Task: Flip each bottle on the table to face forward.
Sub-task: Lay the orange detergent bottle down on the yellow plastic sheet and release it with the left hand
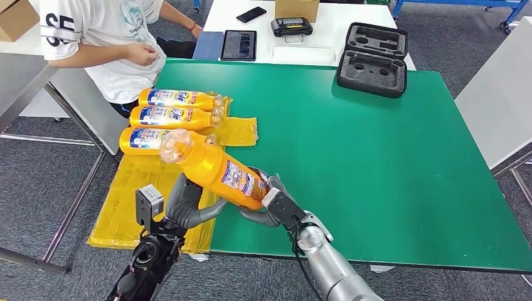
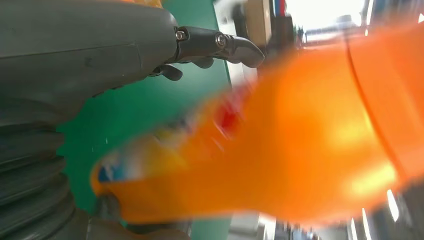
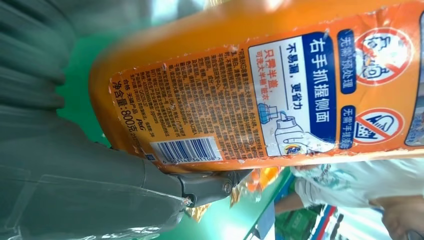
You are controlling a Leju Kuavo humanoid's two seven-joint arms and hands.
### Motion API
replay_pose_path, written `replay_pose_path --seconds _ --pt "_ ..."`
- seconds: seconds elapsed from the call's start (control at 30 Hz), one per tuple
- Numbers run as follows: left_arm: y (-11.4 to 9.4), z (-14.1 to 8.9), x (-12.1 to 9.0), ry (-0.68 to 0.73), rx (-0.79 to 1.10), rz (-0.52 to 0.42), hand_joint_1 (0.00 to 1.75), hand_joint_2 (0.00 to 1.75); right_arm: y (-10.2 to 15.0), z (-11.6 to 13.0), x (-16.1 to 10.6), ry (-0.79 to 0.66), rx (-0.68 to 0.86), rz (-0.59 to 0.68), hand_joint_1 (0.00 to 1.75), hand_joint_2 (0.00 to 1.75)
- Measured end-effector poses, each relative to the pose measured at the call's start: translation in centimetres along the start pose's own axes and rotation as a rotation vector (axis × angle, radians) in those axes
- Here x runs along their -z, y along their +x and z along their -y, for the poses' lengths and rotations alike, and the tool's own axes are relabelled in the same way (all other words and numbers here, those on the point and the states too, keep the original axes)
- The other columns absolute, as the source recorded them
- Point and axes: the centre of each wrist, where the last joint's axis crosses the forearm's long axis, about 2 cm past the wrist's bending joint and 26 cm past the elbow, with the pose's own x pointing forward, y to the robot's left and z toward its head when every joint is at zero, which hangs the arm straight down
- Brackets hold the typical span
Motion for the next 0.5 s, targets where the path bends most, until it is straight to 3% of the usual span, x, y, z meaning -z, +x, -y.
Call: replay_pose_path --seconds 0.3,0.5 --pt "-0.33 0.33 0.12 -0.08 -0.008 0.009 0.0 1.75 -0.2 -0.4 0.17 0.044 -0.013 -0.018 1.75 1.75" --pt "-0.34 0.14 -0.22 -0.177 -0.125 0.042 0.0 1.75 -0.19 -0.26 0.46 0.078 -0.033 -0.026 1.75 1.75"
